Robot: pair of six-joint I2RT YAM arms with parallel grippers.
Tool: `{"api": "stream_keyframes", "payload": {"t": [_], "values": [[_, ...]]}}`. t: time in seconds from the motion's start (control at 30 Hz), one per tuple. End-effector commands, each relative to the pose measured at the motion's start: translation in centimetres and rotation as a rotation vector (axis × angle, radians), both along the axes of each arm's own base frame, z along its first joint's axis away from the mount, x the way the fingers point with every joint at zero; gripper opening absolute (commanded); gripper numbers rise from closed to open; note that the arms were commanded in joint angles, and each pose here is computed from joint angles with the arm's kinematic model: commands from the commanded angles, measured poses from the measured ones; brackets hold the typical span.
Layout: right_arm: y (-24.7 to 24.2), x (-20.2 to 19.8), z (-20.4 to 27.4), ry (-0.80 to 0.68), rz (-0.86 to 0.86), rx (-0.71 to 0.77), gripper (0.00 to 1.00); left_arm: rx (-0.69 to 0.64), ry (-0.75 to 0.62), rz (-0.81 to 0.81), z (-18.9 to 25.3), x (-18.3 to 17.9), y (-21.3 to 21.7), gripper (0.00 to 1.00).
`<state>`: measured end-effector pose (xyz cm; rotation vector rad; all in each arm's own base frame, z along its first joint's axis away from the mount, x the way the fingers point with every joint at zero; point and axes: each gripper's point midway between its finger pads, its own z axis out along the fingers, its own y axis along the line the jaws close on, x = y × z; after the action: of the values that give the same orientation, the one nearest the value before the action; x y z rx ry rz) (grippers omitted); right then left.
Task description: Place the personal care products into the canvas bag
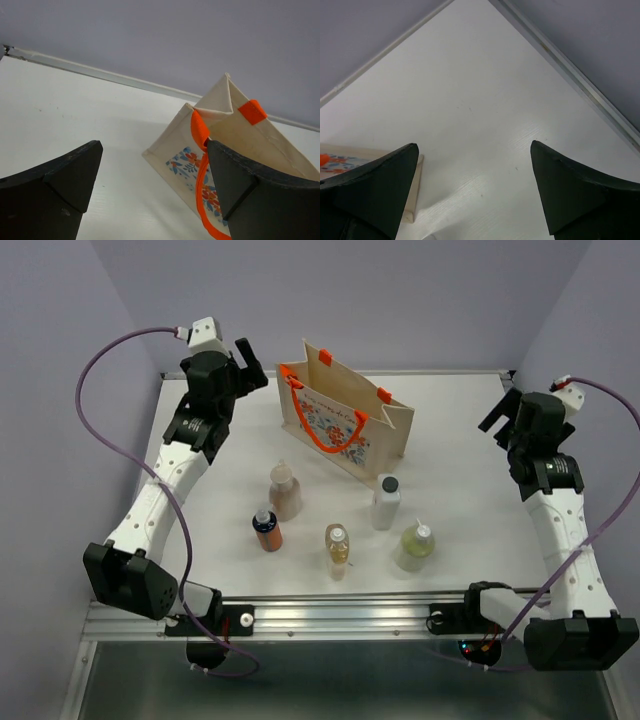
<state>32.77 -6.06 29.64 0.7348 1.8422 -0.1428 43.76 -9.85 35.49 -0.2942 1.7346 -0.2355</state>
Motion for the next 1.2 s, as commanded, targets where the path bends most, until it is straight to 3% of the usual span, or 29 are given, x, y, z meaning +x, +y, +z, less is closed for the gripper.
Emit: {"api": "stream_keyframes", "payload": {"t": [0.0,0.33,0.53,0.87,1.17], "values": [[1.2,0.0,2.1,-0.054,0.069,0.019,1.0,-0.036,-0.143,-0.011,4.7,-0.6,0.1,0.99],[12.3,-3.7,-1.4,0.115,0.724,0.202,1.0,-0.04,0.003,-0.164,0.8,2.4,-3.8,0.99],[14.7,-7.6,-6.9,0.456,0.666,0.104,1.0,-0.04,0.095,-0.142,-1.3,4.0,-4.6,0.99],[20.7,-12.2,-11.4,0.659,0.92,0.117,1.0,-0.05,0.111,-0.145,-1.6,4.4,-5.3,0.99],[19.6,-14.9,-15.0,0.851,0.84,-0.026,1.0,-0.045,0.108,-0.127,-1.4,4.4,-5.1,0.99]]}}
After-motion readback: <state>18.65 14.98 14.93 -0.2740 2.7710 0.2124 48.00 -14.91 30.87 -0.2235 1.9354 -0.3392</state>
